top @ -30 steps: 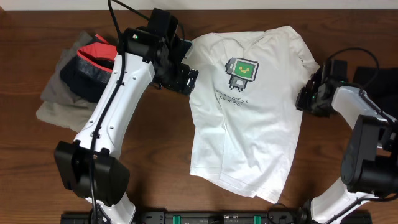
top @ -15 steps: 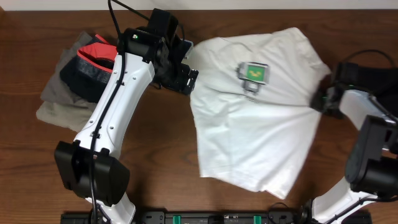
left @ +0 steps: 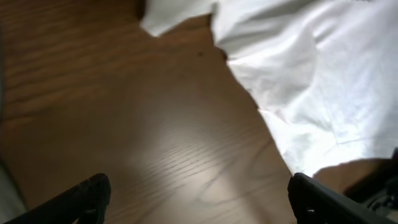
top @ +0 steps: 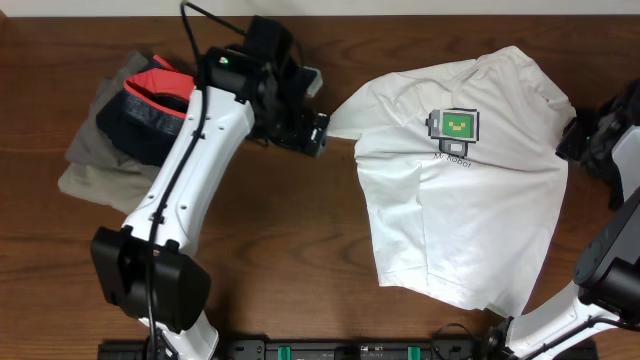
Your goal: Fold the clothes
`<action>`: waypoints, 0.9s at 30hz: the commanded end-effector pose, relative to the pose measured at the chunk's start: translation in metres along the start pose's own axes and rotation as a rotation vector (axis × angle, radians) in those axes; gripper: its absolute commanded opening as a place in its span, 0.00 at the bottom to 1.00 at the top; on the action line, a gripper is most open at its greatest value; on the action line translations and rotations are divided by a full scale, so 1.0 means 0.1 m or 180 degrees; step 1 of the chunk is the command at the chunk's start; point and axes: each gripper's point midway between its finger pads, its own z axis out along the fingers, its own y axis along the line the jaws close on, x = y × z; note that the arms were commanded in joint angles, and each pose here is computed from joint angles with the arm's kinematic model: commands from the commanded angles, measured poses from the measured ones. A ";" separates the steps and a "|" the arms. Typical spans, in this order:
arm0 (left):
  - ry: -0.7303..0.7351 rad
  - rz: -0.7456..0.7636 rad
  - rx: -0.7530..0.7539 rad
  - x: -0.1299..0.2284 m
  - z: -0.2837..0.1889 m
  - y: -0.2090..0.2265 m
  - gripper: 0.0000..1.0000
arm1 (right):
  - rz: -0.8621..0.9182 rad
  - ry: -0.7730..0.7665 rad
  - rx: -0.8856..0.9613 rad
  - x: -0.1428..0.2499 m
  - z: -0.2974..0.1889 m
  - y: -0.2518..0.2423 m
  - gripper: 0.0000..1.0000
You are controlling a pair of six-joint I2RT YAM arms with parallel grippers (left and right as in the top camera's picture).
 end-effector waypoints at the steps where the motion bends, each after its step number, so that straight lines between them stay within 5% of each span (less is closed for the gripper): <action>1: 0.0230 0.0102 0.0152 0.13 0.33 -0.20 0.92 | -0.0119 -0.0007 -0.0594 -0.03 -0.20 0.37 0.41; 8: 0.0167 0.0055 0.0229 0.14 1.18 -0.40 0.84 | -0.0240 0.0319 -0.1422 0.23 -0.40 0.81 0.41; 15: 0.0521 -0.0136 0.0910 0.31 1.59 -0.76 0.67 | -0.0494 0.0665 -0.1315 0.58 -0.40 1.02 0.38; 24: 0.0586 -0.0059 0.0949 0.34 1.86 -0.82 0.66 | -0.0735 0.0860 -0.0752 0.86 -0.33 1.06 0.40; 27: 0.0515 -0.0027 0.0960 0.29 1.88 -0.82 0.56 | -0.0791 0.0940 -0.0723 0.94 -0.34 1.10 0.39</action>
